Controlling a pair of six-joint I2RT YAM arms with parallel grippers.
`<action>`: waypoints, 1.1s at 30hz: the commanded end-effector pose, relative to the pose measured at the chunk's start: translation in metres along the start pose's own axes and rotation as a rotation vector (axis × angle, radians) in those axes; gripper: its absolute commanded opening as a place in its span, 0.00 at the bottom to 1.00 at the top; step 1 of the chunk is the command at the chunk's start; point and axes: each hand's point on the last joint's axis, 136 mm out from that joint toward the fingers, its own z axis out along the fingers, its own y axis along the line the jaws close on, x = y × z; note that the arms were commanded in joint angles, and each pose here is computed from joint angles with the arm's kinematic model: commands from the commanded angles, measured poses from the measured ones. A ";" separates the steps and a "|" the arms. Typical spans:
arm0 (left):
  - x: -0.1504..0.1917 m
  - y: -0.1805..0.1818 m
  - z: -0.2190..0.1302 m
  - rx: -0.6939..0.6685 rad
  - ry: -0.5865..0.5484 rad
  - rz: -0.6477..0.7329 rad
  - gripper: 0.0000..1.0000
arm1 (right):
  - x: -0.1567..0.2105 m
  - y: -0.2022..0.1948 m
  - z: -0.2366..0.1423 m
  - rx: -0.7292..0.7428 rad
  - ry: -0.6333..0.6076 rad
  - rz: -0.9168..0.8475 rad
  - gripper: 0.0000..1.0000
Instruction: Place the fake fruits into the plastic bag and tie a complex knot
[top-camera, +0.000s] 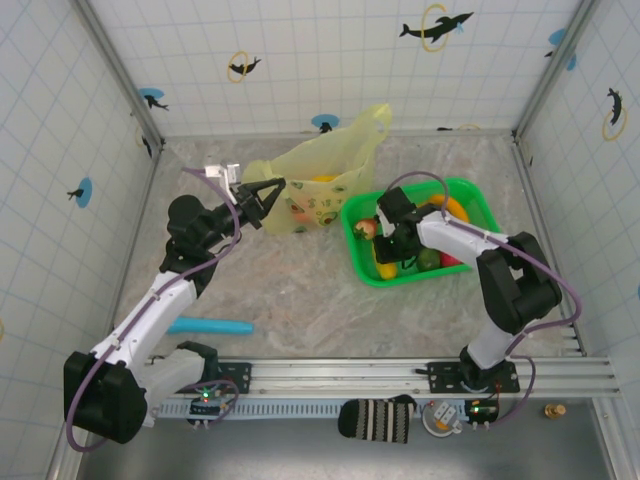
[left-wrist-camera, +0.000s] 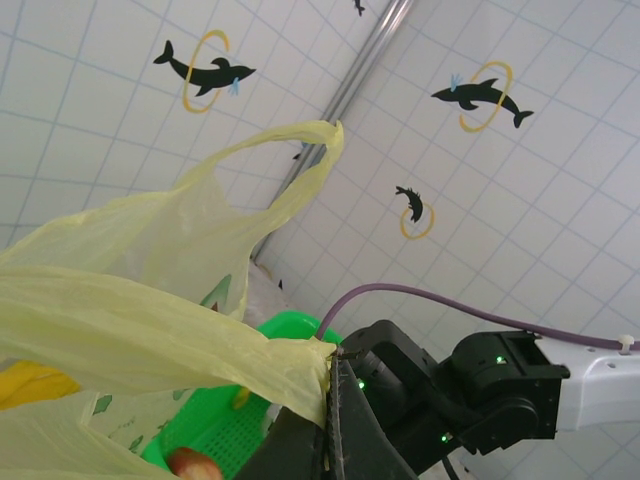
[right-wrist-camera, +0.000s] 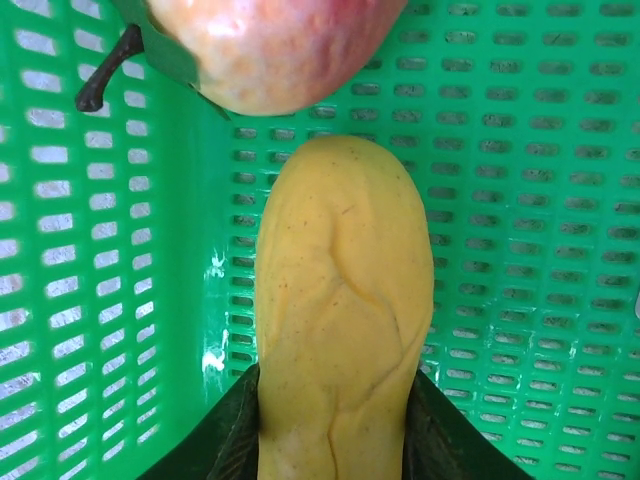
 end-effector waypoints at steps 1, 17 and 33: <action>-0.004 -0.005 -0.003 0.021 -0.016 0.012 0.00 | -0.014 0.003 -0.022 -0.005 -0.069 -0.010 0.34; -0.004 -0.003 -0.003 0.020 -0.018 0.005 0.00 | -0.108 0.081 -0.212 -0.224 -0.946 -0.354 0.33; -0.008 -0.004 -0.005 0.030 -0.026 0.002 0.00 | -0.231 0.123 -0.243 -0.113 -1.492 -0.496 0.35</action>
